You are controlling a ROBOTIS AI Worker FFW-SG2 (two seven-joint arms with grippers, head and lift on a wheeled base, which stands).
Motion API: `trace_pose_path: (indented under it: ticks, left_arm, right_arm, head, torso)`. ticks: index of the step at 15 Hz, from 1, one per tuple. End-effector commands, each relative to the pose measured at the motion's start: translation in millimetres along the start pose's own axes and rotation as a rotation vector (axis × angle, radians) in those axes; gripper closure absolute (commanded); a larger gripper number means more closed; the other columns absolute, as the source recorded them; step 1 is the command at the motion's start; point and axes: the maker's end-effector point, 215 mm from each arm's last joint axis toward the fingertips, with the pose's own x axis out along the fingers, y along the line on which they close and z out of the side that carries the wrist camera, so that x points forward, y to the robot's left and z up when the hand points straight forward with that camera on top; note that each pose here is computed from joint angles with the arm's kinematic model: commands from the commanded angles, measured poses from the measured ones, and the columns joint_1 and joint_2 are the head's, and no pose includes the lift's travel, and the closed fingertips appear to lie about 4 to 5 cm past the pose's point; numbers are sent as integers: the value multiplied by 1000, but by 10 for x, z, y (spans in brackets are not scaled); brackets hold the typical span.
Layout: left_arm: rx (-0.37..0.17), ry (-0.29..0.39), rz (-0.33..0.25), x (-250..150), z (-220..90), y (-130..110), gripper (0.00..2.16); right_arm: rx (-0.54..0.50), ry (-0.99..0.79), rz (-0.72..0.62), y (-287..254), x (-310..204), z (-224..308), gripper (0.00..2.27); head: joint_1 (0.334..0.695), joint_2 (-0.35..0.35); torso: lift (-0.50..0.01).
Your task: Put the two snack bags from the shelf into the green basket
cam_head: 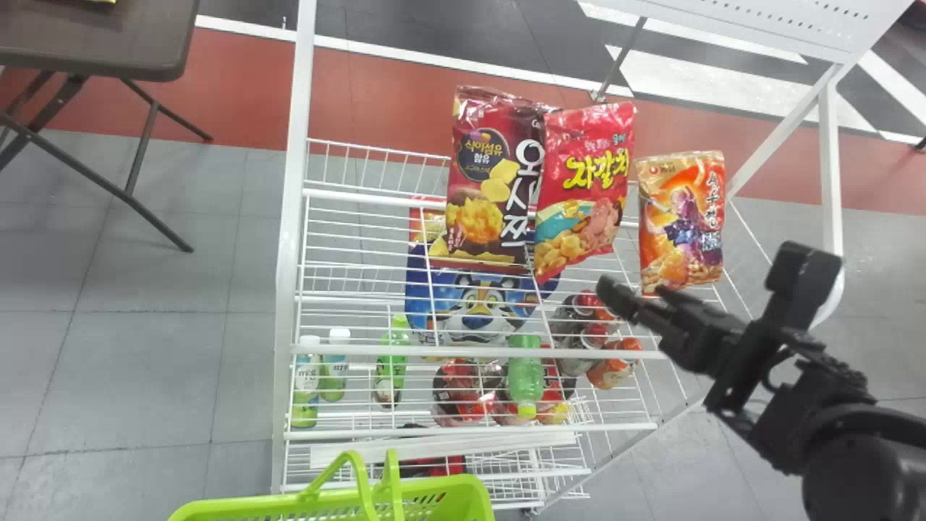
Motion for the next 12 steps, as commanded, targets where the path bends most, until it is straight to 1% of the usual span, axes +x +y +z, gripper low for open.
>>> trace_pose_path:
  ticks: [1,4,7,9,12]
  left_arm:
    - [-1,2,-1,-2,-15,-8,1804]
    - [-5,6,-5,-2,-45,-20,1804]
    - [-7,9,-5,-4,-62,-21,1804]
    - [-7,8,-1,-3,-60,-12,1804]
    - [-4,10,2,3,-59,-8,1804]
  right_arm:
    - [0,-142,-30,-330,93,397,110]
    - [19,-211,-52,-758,185,603,113]
    - [-1,-243,-83,-1238,197,761,127]
    - [-28,-241,-92,-1448,219,786,134]
    - [-123,-259,-108,-1659,252,880,144]
  head:
    - [695,-350]
    - [695,-350]
    - [695,-350]
    - [695,-350]
    - [695,-350]
  torso:
    - [-11]
    - [-11]
    - [-11]
    - [-11]
    - [-11]
